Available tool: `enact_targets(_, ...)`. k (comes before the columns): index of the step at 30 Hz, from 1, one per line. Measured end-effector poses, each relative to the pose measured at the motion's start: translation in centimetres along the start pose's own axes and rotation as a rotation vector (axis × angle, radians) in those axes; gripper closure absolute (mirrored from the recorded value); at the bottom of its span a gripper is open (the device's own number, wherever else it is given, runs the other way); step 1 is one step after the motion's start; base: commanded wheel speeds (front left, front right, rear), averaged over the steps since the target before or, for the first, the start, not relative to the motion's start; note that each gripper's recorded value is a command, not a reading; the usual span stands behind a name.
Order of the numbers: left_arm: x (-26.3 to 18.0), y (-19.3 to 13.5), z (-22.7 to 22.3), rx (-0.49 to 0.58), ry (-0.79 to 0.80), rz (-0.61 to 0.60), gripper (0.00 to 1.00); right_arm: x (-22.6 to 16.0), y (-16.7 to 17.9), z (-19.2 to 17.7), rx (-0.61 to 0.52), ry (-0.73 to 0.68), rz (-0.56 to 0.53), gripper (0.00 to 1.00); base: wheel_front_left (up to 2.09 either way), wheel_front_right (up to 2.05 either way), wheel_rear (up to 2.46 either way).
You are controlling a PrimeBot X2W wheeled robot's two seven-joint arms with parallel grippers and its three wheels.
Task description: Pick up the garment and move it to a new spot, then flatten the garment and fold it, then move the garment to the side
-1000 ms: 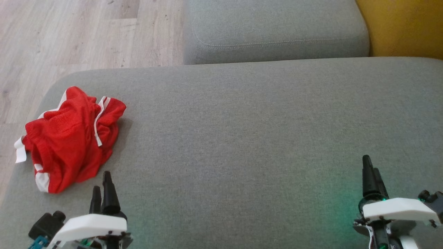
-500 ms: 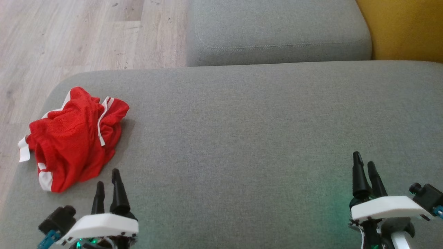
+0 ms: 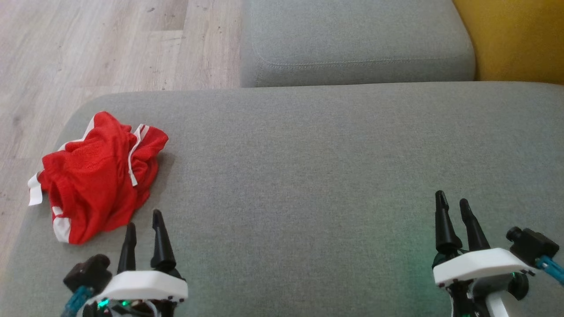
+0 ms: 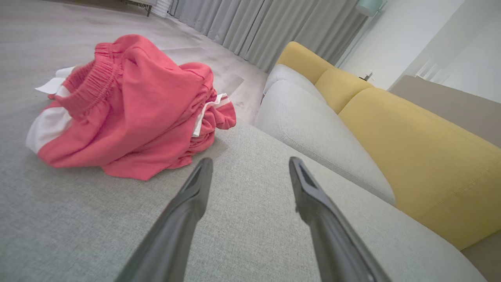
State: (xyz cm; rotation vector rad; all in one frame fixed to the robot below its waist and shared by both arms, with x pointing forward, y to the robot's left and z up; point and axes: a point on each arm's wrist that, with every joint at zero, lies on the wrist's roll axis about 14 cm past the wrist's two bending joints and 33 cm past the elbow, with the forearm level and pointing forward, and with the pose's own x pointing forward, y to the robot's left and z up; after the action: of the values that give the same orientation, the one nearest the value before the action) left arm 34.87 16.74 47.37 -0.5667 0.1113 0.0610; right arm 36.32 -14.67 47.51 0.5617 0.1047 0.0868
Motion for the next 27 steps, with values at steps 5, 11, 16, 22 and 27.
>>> enact_targets(5,-0.1,-0.5,0.4,0.046,-0.023,-0.015,0.0,0.0,0.6,0.0,-0.07,-0.004,0.023,0.0,0.0,0.0,0.0)
enact_targets(11,-0.2,-0.5,0.8,0.117,-0.051,-0.015,0.0,0.1,1.3,-0.1,-0.149,-0.007,0.051,0.0,0.0,0.0,0.0)
enact_targets(16,-0.4,-0.7,0.5,0.181,-0.052,-0.02,0.0,0.1,2.0,-0.1,-0.213,-0.015,0.076,0.0,0.0,0.0,0.0)
enact_targets(22,-0.7,-1.3,0.3,0.261,-0.059,-0.046,0.0,0.1,2.3,0.2,-0.278,-0.03,0.093,0.0,0.0,0.0,0.0)
enact_targets(27,-0.8,-2.0,0.3,0.331,-0.077,-0.07,0.0,0.1,1.4,1.0,-0.35,-0.056,0.07,0.0,0.0,0.0,0.0)
